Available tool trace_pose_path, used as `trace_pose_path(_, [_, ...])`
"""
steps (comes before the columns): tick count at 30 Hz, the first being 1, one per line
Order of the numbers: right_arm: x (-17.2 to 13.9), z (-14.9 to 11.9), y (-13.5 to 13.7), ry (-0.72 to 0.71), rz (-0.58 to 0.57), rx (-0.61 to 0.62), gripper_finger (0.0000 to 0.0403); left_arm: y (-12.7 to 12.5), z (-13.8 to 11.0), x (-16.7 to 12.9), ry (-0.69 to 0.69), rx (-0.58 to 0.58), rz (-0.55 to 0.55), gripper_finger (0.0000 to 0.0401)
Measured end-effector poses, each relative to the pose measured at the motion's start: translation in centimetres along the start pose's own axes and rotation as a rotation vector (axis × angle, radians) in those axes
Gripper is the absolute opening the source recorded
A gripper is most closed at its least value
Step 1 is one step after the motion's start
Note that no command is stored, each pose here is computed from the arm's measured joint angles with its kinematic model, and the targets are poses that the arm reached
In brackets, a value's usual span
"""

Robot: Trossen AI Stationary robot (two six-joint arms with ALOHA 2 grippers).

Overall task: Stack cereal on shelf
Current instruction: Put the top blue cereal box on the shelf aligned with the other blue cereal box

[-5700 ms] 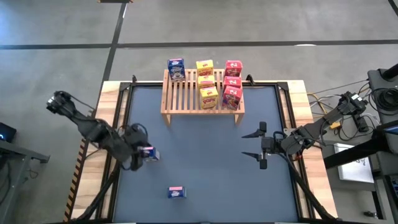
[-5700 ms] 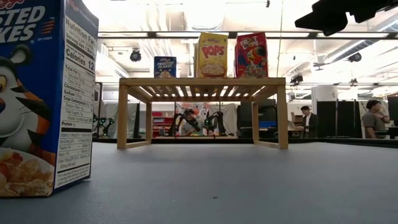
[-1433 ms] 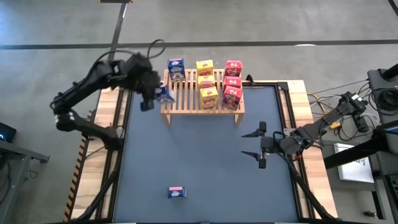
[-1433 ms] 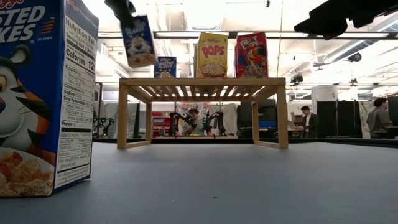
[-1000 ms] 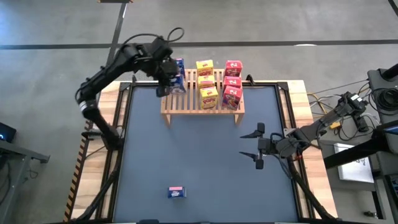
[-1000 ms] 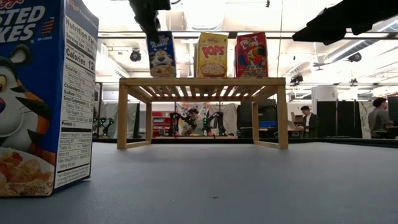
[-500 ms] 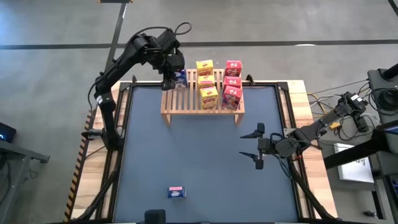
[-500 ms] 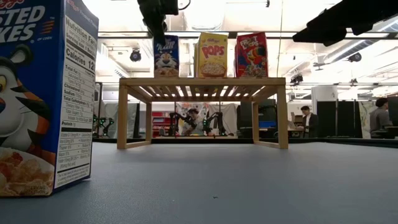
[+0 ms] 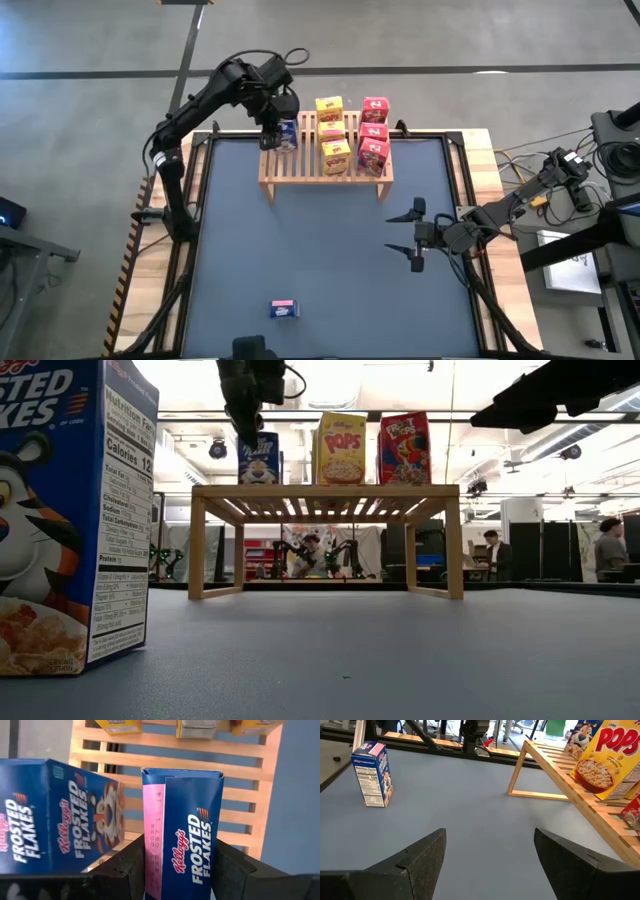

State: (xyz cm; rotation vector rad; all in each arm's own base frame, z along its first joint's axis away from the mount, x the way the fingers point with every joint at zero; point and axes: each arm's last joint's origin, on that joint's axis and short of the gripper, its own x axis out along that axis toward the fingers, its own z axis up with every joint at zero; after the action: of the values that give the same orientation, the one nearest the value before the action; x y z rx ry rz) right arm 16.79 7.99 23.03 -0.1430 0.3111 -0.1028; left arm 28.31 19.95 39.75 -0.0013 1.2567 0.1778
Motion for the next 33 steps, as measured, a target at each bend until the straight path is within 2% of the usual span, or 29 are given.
trace_pose_path(13, [0.0,0.0,0.0,-0.004,0.0,0.005,0.029,0.4,-0.5,0.6,0.026,-0.02,-0.012,0.0161])
trace_pose_path(25, [0.0,0.1,0.0,-0.005,0.0,0.005,0.029,0.4,-0.5,0.5,0.026,-0.045,-0.005,0.0263])
trace_pose_path(29, [0.0,0.1,0.0,-0.005,0.0,0.006,0.029,0.3,-0.9,-0.3,0.027,-0.052,0.037,0.028])
trace_pose_path(33, [0.0,0.1,0.0,-0.005,0.0,0.007,0.029,-0.3,-1.9,-2.8,-0.021,-0.06,0.082,0.0283])
